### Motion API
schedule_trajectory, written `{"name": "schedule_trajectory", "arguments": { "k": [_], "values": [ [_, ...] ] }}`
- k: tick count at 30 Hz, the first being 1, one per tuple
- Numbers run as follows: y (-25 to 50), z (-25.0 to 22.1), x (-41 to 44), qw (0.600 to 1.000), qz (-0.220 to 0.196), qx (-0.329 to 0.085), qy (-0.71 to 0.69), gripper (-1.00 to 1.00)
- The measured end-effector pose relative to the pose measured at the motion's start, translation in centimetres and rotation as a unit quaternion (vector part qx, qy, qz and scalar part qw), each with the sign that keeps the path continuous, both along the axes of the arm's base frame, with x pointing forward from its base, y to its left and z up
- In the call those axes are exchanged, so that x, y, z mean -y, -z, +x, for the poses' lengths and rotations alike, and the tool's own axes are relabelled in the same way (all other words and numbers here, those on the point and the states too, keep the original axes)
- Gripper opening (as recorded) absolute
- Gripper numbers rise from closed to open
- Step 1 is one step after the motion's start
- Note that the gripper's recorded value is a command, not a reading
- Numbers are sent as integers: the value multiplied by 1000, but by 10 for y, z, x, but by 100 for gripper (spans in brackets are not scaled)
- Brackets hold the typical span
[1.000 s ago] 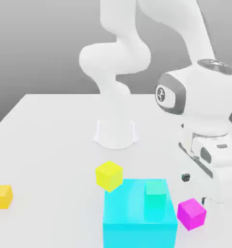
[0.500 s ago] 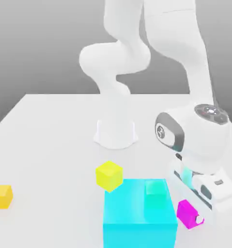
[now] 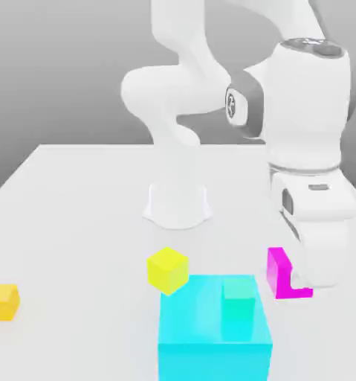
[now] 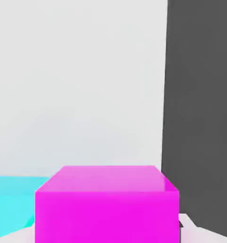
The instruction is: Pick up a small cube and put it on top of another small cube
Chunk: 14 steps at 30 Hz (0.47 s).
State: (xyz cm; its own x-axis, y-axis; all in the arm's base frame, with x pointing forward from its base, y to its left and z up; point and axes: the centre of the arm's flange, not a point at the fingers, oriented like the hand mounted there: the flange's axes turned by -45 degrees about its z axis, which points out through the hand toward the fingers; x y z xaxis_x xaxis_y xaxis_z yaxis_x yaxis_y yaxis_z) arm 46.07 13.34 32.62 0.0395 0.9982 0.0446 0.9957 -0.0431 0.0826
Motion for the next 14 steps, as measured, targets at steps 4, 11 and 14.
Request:
{"name": "schedule_trajectory", "arguments": {
  "k": [4,11,14],
  "values": [
    [-13,-15,24,999,0,-21,37,-100],
    [55,-30,39,998,-18,-44,42,100],
    [55,-30,39,998,-18,-44,42,100]
  ]
}}
